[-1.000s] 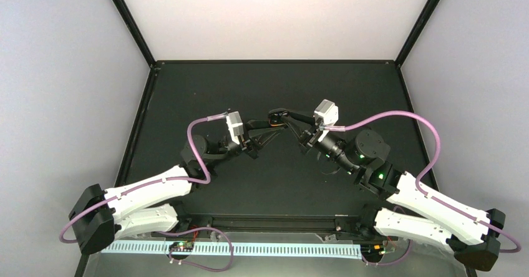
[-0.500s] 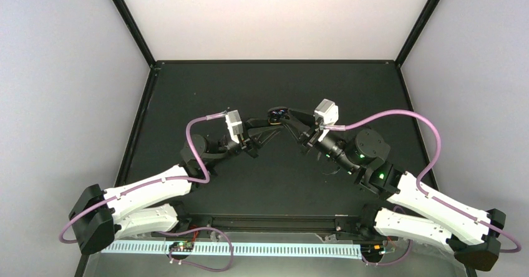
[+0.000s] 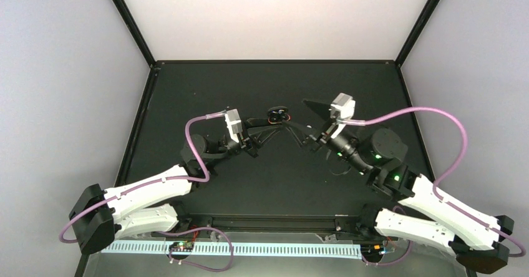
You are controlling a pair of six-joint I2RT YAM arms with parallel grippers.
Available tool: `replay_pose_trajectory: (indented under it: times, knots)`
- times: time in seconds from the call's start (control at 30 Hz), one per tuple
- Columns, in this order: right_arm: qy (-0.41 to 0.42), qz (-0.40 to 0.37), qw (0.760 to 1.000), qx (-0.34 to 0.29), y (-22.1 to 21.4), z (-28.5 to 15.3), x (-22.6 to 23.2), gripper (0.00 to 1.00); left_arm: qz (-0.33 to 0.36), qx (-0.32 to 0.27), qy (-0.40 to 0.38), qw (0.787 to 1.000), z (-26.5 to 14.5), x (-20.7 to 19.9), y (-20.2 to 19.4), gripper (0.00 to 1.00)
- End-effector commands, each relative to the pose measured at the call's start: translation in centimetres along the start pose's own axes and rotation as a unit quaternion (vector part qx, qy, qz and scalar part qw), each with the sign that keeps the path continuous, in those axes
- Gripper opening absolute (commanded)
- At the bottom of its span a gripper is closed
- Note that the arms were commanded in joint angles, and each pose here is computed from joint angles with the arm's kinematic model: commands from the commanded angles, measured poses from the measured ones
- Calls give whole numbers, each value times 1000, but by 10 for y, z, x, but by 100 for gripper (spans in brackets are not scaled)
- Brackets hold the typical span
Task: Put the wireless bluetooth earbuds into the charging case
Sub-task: Place the earbud in the charging case, then close the charging case.
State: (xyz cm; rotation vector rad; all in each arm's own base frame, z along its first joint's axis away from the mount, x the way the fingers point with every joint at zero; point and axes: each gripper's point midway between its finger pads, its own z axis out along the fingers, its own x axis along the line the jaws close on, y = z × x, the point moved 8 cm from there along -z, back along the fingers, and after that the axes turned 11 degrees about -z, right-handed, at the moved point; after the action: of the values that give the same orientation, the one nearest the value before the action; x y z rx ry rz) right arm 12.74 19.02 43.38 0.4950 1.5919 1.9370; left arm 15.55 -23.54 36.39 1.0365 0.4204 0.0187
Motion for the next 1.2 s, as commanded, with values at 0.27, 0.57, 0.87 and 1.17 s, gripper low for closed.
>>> replay_pose_trajectory:
  times: [0.27, 0.57, 0.87, 1.17]
  knots:
    - [-56, 37, 997, 29, 21, -32, -17, 86, 26, -23, -72, 997, -12, -22, 13, 2]
    - [-25, 30, 995, 93, -5, -42, -11, 87, 29, 38, -212, 976, -36, -57, 12, 2]
    - [75, 51, 983, 162, -22, -32, 11, 86, 33, 65, -244, 967, -50, -70, 16, 2]
    - [87, 101, 981, 139, -18, -18, 16, 84, 17, 84, -245, 966, -51, -71, 13, 1]
